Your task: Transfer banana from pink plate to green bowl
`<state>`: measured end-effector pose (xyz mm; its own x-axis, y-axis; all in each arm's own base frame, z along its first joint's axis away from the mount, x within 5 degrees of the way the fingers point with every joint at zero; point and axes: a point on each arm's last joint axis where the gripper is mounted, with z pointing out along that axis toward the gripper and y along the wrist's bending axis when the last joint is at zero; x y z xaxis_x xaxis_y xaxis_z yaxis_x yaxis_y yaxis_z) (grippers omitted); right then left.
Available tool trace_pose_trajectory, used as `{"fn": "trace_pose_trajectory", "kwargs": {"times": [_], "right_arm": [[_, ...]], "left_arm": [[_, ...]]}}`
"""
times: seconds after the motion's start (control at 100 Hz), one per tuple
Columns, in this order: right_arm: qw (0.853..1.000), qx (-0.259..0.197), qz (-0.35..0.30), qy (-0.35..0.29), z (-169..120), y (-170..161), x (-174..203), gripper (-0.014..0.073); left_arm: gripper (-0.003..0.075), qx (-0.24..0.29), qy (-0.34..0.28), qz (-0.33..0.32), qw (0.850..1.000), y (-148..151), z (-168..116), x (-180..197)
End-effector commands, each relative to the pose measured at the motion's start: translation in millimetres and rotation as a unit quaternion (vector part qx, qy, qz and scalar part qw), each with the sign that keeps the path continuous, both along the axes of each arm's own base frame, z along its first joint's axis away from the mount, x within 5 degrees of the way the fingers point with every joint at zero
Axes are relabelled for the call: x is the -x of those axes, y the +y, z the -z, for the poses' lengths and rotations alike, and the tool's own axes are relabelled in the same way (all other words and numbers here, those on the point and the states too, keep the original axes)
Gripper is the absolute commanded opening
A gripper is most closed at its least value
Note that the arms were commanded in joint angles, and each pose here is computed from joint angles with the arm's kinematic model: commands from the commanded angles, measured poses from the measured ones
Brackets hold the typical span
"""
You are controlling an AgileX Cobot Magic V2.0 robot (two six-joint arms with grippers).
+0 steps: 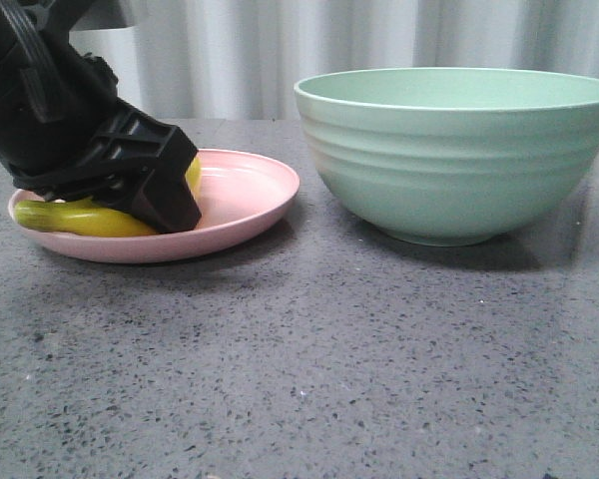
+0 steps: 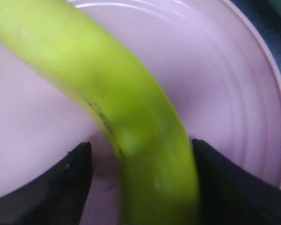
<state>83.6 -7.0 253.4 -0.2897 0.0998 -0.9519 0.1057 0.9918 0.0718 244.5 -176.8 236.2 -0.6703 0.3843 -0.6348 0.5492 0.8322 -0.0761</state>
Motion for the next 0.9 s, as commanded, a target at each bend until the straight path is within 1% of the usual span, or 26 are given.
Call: {"fn": "trace_pose_trajectory", "kwargs": {"times": [0.0,0.06,0.3,0.42,0.62,0.78,0.89], "right_arm": [[0.999,0.005,0.005,-0.046,-14.5,-1.2,-4.0,-0.0041],[0.999,0.005,0.005,-0.046,-14.5,-1.2,-4.0,-0.0041],[0.999,0.005,0.005,-0.046,-14.5,-1.2,-4.0,-0.0041],[0.999,0.005,0.005,-0.046,-14.5,-1.2,-4.0,-0.0041],[0.999,0.005,0.005,-0.052,-15.5,-1.3,-4.2,-0.0041],[0.999,-0.006,-0.004,-0.044,-15.0,0.8,-4.0,-0.0041],[1.000,-0.008,-0.016,-0.023,-23.3,3.1,-2.0,-0.0041]], "left_arm": [[0.0403,0.038,-0.046,-0.004,0.998,-4.9,-22.4,-3.8],[0.0382,0.038,-0.046,-0.004,0.998,-4.9,-22.4,-3.8],[0.0230,0.038,-0.046,-0.004,0.998,-4.9,-22.4,-3.8],[0.0185,0.038,-0.046,-0.004,0.998,-4.9,-22.4,-3.8],[0.0177,0.042,-0.052,-0.003,0.998,-3.4,-28.3,-1.5],[0.0177,0.058,-0.071,-0.002,0.996,2.8,-46.9,7.5],[0.0177,0.067,-0.084,-0.001,0.994,8.1,-60.1,15.2]]}}
